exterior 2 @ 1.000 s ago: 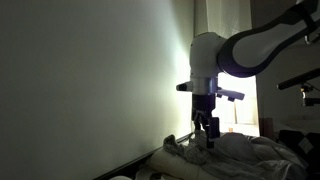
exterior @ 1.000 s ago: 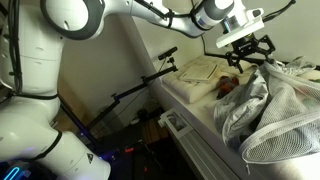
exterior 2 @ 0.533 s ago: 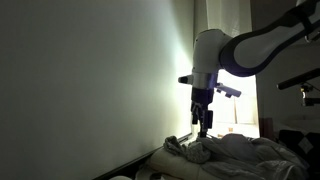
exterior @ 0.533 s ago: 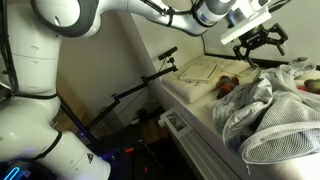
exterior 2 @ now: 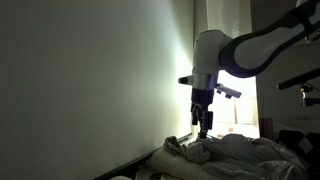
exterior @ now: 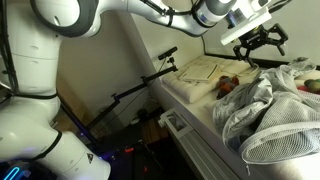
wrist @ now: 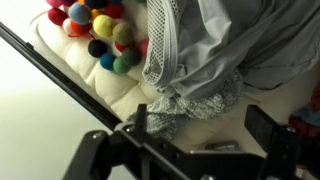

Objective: Remove the socks away from the grey bag

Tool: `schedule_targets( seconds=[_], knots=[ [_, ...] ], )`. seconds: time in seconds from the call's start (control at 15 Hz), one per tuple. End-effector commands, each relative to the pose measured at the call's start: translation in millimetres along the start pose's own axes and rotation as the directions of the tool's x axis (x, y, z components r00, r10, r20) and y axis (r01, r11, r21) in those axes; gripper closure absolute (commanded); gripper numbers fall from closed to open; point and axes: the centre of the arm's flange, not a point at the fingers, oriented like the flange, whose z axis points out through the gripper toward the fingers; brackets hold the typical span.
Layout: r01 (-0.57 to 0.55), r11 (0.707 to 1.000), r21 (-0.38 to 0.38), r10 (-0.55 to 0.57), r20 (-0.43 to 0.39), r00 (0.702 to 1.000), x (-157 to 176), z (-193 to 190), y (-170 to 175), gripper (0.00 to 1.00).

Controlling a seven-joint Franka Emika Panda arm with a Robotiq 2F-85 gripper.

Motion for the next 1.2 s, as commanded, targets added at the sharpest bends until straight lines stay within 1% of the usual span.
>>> schedule_targets(
  seconds=[0.0,0.2,0.4,0.73,0.8,1.13],
  knots=[
    [-0.004,1.000,0.013,0.004,0.008,1.000,1,6,0,0.00],
    [0.023,0.999,0.044,-0.025,0.025,0.999,1,15,-5,0.00],
    [0.038,0.998,0.057,-0.040,0.034,0.999,1,22,-8,0.00],
    [0.042,0.998,0.048,-0.044,0.040,0.998,-1,28,-9,0.00],
    [0.031,0.999,0.039,-0.033,0.035,0.999,-2,32,-14,0.00],
    [0.031,0.999,0.039,-0.032,0.035,0.999,-2,32,-14,0.00]
  ],
)
